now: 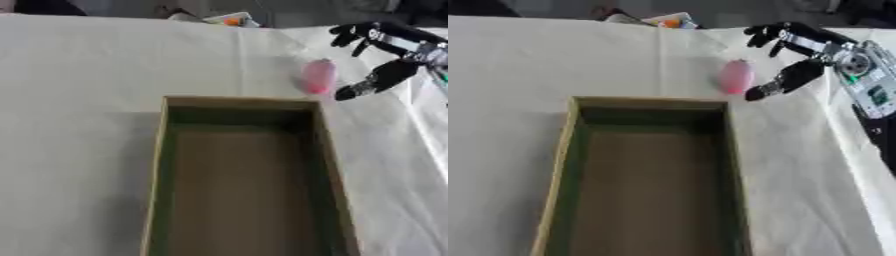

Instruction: Pick up objects on the table and place them in the box.

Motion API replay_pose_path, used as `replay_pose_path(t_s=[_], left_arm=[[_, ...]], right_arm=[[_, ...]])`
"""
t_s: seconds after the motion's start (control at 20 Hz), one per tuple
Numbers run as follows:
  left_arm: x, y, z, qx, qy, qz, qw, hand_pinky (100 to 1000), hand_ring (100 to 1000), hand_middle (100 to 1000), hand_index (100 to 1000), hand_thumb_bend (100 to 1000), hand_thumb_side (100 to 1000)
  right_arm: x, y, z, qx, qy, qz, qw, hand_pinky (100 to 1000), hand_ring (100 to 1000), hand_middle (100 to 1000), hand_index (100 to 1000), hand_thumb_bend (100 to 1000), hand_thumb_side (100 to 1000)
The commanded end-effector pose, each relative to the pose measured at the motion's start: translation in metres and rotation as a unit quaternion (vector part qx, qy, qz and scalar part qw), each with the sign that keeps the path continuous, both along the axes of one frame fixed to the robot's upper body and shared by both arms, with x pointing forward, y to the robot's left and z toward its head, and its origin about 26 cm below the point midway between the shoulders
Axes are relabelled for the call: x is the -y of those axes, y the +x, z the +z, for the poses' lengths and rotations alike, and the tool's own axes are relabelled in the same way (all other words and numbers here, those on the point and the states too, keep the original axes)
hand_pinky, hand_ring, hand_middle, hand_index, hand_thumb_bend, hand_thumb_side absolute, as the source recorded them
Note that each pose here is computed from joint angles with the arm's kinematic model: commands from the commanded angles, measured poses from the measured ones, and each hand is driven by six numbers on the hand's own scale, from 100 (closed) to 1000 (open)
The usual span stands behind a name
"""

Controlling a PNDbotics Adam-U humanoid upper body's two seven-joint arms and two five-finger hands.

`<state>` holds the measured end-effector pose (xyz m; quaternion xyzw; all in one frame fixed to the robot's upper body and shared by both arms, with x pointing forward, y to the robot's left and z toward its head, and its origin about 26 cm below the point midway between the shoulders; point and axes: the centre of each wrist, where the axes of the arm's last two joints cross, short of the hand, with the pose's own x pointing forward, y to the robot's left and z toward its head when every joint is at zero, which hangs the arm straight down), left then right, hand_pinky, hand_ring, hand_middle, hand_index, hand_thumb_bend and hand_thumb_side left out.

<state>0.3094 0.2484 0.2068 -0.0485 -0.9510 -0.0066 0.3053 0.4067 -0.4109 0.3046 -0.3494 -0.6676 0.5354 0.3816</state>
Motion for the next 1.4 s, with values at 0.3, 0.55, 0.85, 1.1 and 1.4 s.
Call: replay_pose_path(t_s=[0.3,0.55,0.85,1.1,1.4], left_arm=[[-0.002,-0.003,0.011,0.022,0.020,0.001,1.000,537,516,530,825,100,975],[-0.001,-0.002,0.013,0.026,0.023,0.000,0.999,538,516,530,825,100,977],[-0.001,-0.002,0.014,0.029,0.027,0.002,0.999,538,516,530,825,100,981],[-0.001,-0.002,0.013,0.028,0.032,0.004,0.999,539,516,530,825,100,984],[-0.003,-0.003,0.012,0.027,0.034,0.008,0.999,539,516,531,826,100,985]], right_arm=[[0.009,-0.011,0.018,0.037,-0.025,-0.023,0.999,705,862,796,979,829,575],[0.013,-0.012,0.017,0.049,-0.018,-0.035,0.998,700,856,774,966,807,604],[0.017,-0.014,0.017,0.060,-0.015,-0.052,0.997,694,850,755,941,769,644],[0.017,-0.014,0.018,0.070,-0.013,-0.060,0.996,686,842,711,913,674,697],[0.017,-0.015,0.017,0.070,-0.022,-0.062,0.995,674,812,604,823,424,711]])
